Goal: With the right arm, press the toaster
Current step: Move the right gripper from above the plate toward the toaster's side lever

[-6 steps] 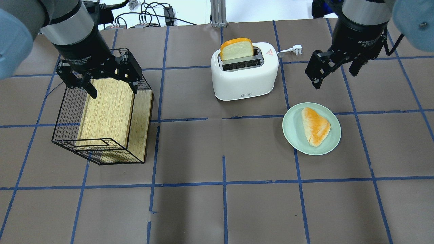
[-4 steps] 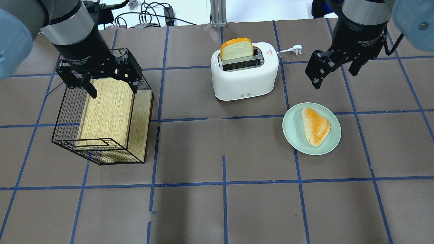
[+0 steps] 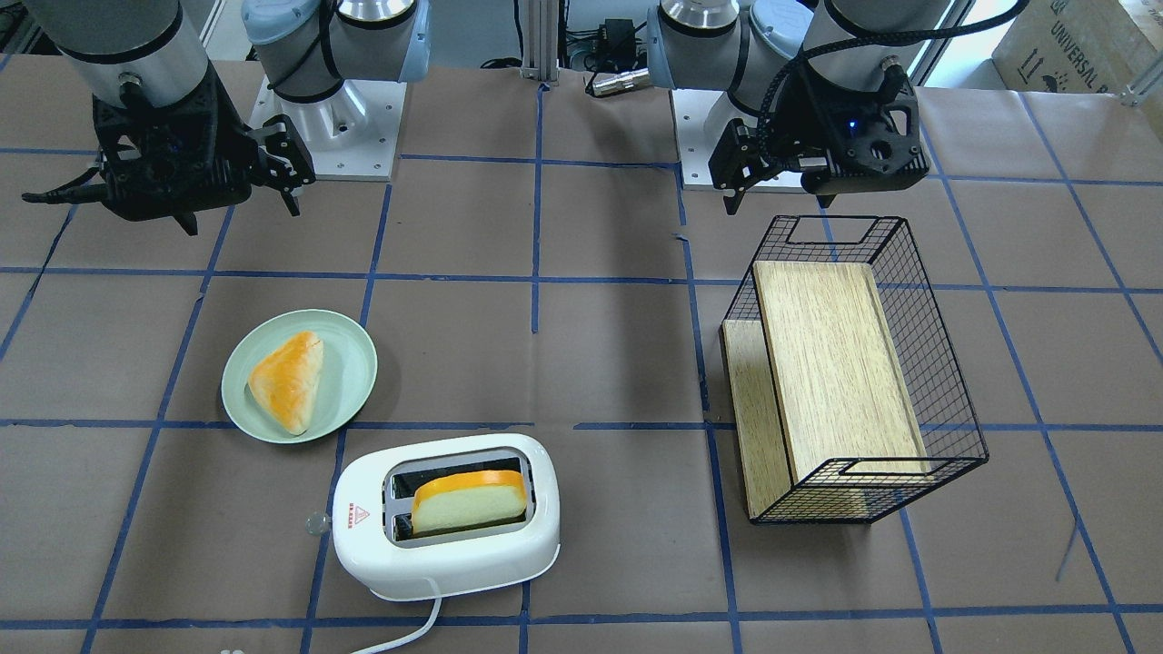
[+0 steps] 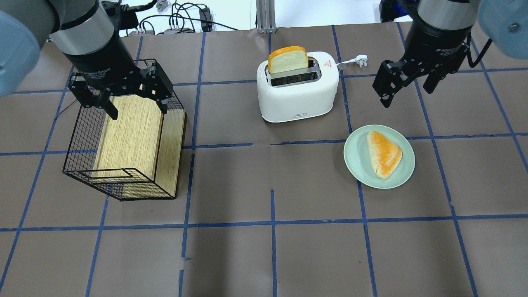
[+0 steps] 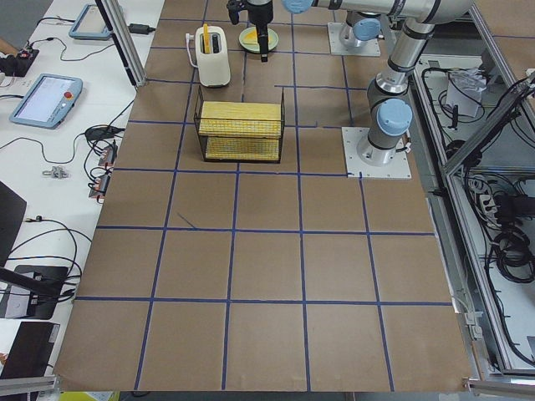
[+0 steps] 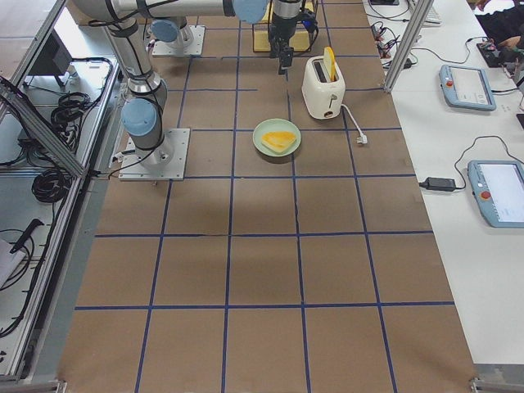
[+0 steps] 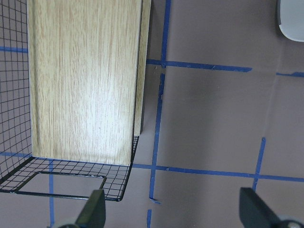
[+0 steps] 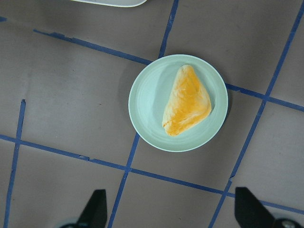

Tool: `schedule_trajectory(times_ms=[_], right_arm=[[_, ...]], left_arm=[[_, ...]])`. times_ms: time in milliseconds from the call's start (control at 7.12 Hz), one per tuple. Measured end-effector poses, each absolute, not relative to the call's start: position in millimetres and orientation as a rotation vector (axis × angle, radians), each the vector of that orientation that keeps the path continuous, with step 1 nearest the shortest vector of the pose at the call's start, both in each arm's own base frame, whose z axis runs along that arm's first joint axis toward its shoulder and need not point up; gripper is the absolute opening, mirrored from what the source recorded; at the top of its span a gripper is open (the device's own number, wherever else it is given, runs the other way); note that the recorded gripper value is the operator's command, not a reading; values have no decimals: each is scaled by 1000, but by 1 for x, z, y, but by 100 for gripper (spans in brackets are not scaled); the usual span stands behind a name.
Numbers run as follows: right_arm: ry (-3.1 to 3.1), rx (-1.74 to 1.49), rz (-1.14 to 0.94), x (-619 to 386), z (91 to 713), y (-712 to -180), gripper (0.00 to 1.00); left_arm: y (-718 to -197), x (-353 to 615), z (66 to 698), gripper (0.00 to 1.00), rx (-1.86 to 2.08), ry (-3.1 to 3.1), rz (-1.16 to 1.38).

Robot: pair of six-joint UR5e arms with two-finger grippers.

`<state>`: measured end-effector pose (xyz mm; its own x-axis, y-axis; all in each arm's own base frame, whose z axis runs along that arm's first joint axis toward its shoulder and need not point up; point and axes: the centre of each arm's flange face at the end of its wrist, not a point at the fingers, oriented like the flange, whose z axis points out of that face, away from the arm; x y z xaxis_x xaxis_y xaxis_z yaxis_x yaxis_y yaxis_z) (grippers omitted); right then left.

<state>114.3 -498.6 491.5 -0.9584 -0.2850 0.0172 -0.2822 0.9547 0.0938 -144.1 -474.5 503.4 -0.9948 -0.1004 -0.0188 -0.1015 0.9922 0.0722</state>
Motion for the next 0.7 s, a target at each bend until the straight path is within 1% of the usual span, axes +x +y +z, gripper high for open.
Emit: schedule_trajectory(times_ms=[140, 421, 702], right_arm=[[-3100, 445, -131, 103, 489, -508, 5], [-3226, 427, -76, 71, 489, -529, 5], [-3376, 406, -7, 57, 486, -562, 5]], left_arm=[[-474, -144, 503, 100, -158, 3120, 115], [-475, -144, 503, 100, -158, 3120, 114], [-474, -144, 503, 100, -158, 3120, 115]])
